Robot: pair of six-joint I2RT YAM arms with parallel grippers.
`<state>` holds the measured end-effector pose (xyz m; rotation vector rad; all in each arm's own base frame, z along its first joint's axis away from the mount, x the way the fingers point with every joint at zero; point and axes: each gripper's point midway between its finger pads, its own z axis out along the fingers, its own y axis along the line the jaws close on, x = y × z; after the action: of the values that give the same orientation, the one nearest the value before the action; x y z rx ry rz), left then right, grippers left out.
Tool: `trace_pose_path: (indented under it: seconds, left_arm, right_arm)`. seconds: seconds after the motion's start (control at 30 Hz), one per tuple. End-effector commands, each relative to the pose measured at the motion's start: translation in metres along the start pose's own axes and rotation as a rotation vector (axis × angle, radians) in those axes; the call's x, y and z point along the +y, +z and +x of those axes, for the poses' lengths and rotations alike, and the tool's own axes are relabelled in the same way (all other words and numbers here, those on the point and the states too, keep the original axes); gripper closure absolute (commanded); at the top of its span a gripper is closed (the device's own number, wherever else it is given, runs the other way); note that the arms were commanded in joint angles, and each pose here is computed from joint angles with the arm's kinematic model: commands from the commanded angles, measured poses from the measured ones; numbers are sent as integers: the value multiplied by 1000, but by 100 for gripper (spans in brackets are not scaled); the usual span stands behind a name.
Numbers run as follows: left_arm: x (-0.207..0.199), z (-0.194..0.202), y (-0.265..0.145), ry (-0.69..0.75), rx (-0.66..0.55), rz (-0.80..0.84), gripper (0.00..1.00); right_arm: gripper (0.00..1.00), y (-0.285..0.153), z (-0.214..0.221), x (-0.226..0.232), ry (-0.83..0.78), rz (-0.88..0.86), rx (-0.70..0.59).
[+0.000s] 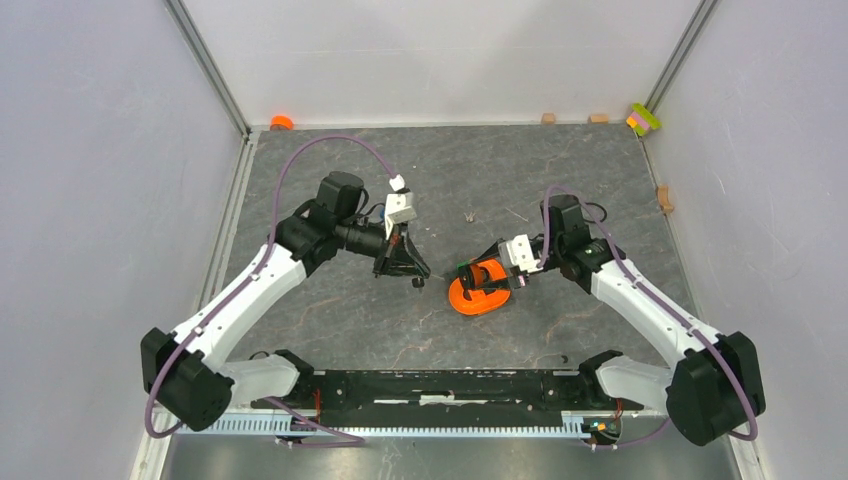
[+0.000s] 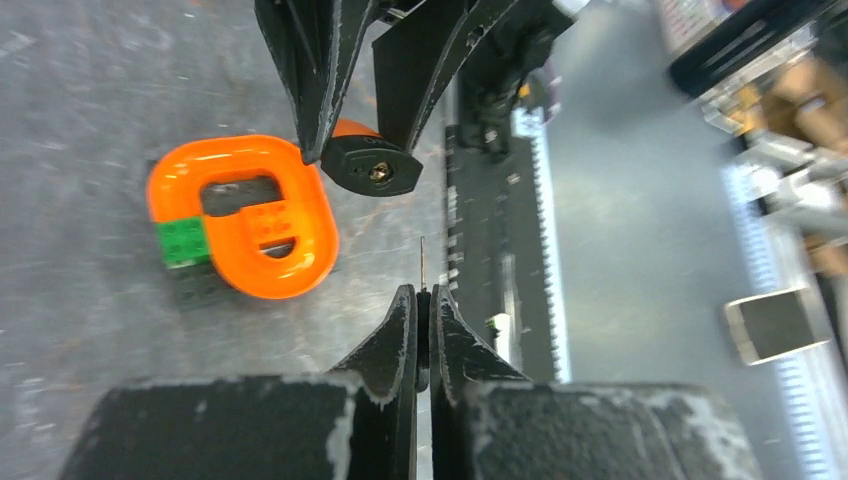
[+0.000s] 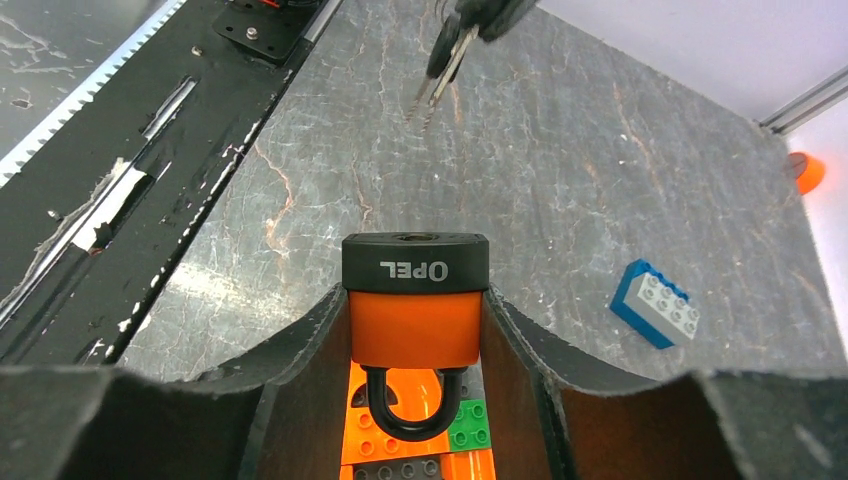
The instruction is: Unlock with the key
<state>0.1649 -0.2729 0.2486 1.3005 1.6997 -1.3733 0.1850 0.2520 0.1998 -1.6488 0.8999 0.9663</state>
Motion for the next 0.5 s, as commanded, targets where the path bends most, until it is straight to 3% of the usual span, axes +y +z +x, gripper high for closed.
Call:
trace_pose_path:
  seconds: [0.0, 0.17, 0.47]
  left_arm:
    - [5, -22, -12, 381, 55, -140, 98]
    - [8, -32, -12, 606, 93, -178, 98]
    - [10, -15, -2, 1039, 252, -78, 98]
  right_arm:
    - [100, 3, -8, -8, -20, 3, -61]
    - [100, 6, 1, -13, 38, 30, -56]
    - [100, 9, 11, -13, 103, 50, -76]
